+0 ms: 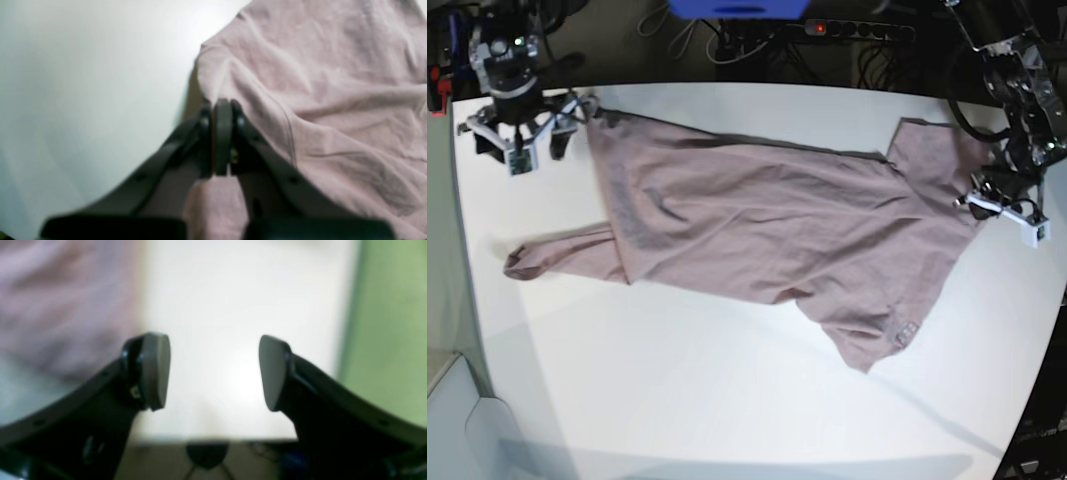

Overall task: Layout the t-shirt on the table in an organized manner, then fold the t-shirt properly
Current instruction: 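Regrasp the shirt hem with the right gripper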

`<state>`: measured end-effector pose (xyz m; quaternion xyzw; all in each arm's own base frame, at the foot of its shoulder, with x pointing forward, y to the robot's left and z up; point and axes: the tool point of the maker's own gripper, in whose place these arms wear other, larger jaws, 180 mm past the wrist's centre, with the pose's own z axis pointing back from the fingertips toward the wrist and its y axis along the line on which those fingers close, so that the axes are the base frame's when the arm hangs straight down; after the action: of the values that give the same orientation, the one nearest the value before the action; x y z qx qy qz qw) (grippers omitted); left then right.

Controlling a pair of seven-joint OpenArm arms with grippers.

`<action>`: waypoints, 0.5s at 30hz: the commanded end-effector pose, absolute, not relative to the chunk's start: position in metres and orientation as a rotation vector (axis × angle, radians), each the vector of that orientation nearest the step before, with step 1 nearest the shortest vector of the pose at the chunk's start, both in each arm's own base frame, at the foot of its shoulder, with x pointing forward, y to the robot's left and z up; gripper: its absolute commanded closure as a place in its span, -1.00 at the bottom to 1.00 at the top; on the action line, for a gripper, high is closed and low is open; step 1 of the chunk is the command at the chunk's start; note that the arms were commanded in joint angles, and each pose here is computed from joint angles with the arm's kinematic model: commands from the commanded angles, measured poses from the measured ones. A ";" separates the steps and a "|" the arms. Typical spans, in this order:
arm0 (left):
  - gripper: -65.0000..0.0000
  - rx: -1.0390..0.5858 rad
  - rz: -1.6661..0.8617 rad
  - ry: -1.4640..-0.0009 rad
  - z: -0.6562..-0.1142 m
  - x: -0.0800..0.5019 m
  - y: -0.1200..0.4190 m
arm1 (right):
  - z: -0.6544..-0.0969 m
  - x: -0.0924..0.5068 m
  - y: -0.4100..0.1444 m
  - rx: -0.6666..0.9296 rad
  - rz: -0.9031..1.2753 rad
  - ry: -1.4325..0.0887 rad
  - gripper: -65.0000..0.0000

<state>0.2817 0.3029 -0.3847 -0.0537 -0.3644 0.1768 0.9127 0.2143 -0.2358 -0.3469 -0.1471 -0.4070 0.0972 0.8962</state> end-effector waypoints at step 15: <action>1.00 -0.111 0.364 -0.781 -0.379 0.281 0.302 | -0.360 0.382 -0.273 -0.251 0.233 -0.865 -0.31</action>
<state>0.2699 0.2952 -0.3956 -0.0594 -0.3515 0.1814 0.9165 0.3690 -0.2722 -0.3797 -0.1187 -0.3860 0.1085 0.9084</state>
